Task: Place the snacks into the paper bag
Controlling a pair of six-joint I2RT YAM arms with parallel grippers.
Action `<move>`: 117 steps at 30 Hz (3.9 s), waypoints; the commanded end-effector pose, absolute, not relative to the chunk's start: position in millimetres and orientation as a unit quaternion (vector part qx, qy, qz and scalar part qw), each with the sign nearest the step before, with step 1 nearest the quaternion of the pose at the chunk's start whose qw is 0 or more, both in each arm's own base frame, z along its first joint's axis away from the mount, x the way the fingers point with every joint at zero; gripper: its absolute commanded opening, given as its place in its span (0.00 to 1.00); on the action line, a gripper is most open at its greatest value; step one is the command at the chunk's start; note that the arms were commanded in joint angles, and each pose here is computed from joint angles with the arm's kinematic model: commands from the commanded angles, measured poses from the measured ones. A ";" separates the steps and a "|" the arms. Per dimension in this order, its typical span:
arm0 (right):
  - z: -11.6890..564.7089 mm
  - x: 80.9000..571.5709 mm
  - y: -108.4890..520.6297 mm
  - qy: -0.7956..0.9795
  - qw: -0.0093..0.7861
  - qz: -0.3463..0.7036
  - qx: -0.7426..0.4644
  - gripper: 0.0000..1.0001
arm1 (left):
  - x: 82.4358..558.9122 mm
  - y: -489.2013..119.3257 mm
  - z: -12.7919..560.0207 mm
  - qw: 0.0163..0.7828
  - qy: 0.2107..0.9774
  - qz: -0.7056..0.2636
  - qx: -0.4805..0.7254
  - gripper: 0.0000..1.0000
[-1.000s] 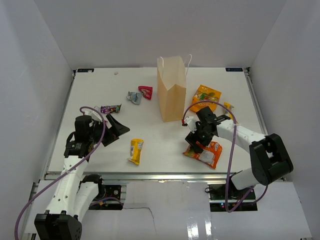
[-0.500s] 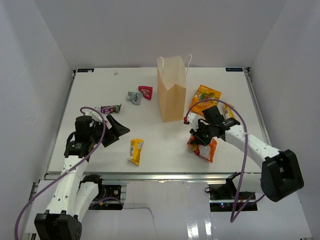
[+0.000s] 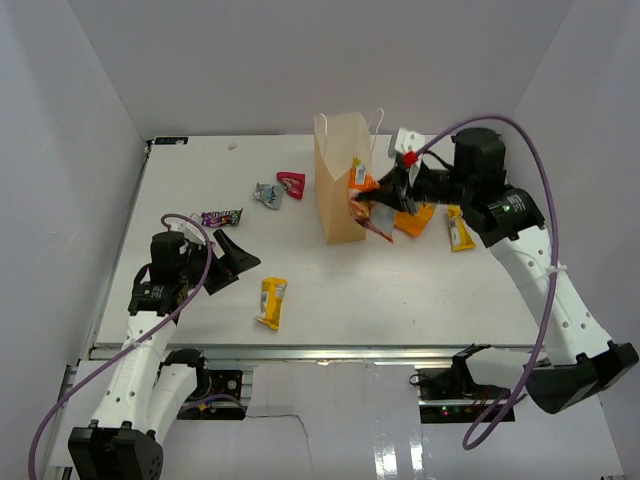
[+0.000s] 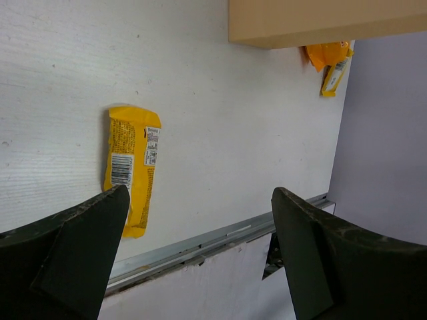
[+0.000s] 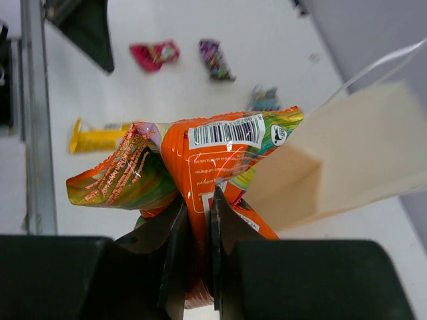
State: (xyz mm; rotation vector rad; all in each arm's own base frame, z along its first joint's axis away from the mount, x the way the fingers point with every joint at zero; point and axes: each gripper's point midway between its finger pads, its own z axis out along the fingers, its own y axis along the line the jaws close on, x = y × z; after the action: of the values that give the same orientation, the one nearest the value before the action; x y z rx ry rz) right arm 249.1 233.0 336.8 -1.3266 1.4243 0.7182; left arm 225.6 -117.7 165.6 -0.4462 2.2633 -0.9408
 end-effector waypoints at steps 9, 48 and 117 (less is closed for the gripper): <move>537.5 380.4 273.2 0.502 0.718 0.312 -0.368 0.08 | 225.4 -119.7 184.1 0.343 0.852 -0.364 -0.153 0.98; 453.9 411.7 286.5 0.508 0.634 0.332 -0.479 0.70 | 226.8 -125.3 152.4 0.297 0.888 -0.316 -0.153 0.98; 212.3 290.0 81.8 0.786 0.475 0.249 -0.307 0.83 | 469.5 -311.5 386.8 0.616 0.777 -0.119 0.049 0.33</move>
State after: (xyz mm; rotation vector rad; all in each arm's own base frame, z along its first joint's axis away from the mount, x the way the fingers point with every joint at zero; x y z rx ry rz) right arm 287.4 82.3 209.1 -0.7378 1.9503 0.6255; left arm 474.9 -337.5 362.2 0.1392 1.8439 -0.3616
